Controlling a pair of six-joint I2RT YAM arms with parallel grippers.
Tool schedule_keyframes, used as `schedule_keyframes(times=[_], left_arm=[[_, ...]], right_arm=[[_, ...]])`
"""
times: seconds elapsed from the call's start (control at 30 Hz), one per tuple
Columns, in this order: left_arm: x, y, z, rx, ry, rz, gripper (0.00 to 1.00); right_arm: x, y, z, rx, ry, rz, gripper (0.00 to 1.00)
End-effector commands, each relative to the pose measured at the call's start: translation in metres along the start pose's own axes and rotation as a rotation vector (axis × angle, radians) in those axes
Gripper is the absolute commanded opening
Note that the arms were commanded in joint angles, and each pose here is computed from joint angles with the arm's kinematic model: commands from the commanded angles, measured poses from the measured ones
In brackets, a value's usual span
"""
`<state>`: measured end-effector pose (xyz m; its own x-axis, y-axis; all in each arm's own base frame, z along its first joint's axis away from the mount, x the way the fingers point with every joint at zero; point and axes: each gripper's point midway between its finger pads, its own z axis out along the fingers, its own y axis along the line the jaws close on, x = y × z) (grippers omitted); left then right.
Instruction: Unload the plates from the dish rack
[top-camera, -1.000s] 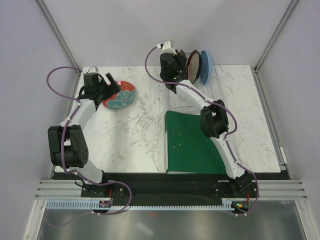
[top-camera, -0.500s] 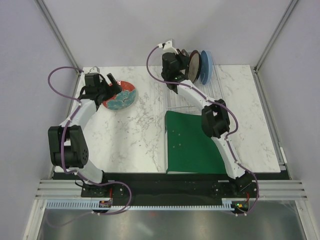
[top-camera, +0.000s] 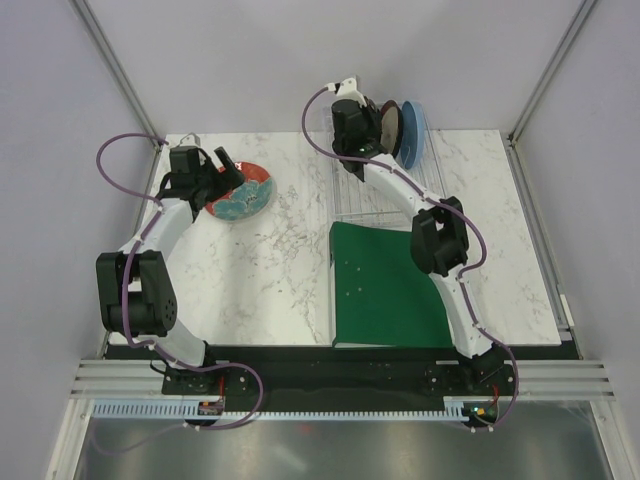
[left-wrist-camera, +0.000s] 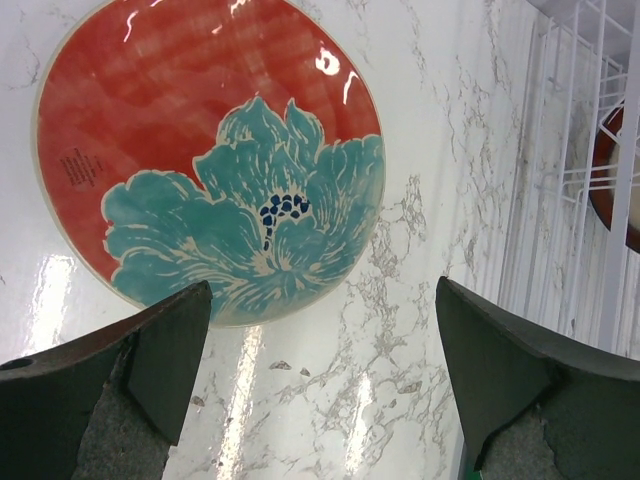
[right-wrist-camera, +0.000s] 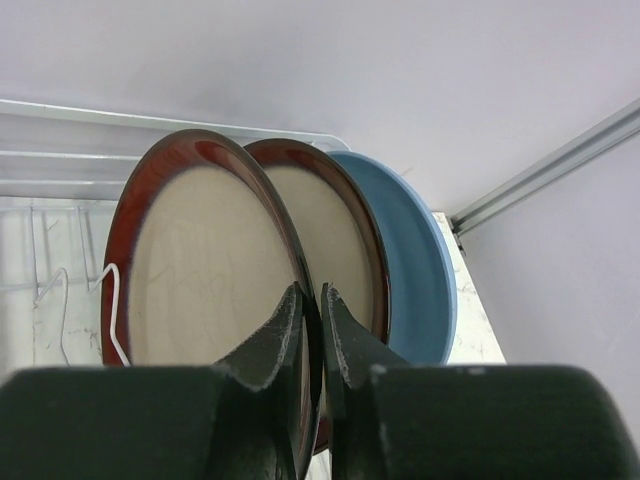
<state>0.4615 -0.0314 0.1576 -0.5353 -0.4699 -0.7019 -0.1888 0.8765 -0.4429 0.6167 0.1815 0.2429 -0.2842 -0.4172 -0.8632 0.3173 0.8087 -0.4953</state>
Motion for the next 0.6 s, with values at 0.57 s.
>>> schedule_keyframes(times=[0.57], left_arm=[[0.004,-0.025,-0.005,0.069,0.01,0.028,1.0]], right_arm=[[-0.111,-0.09,-0.041,0.029,-0.17,0.199,0.0]])
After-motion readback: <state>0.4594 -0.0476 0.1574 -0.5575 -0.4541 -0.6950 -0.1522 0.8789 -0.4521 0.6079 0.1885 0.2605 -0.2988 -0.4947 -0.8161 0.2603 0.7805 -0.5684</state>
